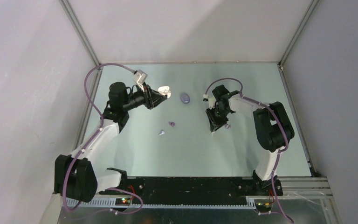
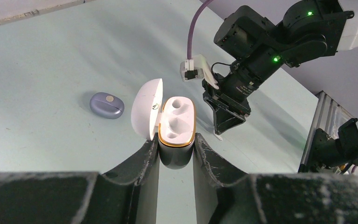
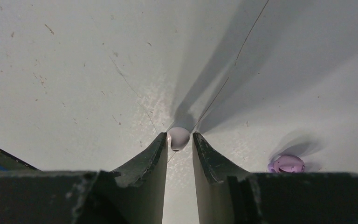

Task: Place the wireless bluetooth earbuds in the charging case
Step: Pick up the right earbud from the center of the board.

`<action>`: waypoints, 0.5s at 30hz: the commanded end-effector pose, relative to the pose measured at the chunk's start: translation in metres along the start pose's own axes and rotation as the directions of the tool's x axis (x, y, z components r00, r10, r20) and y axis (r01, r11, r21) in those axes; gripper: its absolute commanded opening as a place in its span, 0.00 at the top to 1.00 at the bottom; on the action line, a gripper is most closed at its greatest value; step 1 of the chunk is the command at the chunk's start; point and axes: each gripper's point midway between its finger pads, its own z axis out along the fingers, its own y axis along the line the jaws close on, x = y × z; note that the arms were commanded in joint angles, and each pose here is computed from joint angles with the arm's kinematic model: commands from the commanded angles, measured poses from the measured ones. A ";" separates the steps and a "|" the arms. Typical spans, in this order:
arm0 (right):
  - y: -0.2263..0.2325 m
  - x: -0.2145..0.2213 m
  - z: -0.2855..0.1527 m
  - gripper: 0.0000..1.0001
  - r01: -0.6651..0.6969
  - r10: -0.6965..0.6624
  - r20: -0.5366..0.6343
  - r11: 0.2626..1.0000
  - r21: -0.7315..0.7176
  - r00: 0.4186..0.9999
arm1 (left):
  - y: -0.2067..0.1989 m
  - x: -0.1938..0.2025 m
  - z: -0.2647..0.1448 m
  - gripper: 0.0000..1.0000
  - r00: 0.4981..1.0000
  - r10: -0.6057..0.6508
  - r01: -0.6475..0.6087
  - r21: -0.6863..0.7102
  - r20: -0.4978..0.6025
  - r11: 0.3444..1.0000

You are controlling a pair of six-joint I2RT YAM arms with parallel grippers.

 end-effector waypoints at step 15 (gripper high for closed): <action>0.001 -0.010 0.000 0.78 0.005 -0.005 0.011 1.000 0.005 1.000 | -0.002 -0.020 -0.004 1.00 0.996 0.076 -0.076 -0.013 0.050 0.997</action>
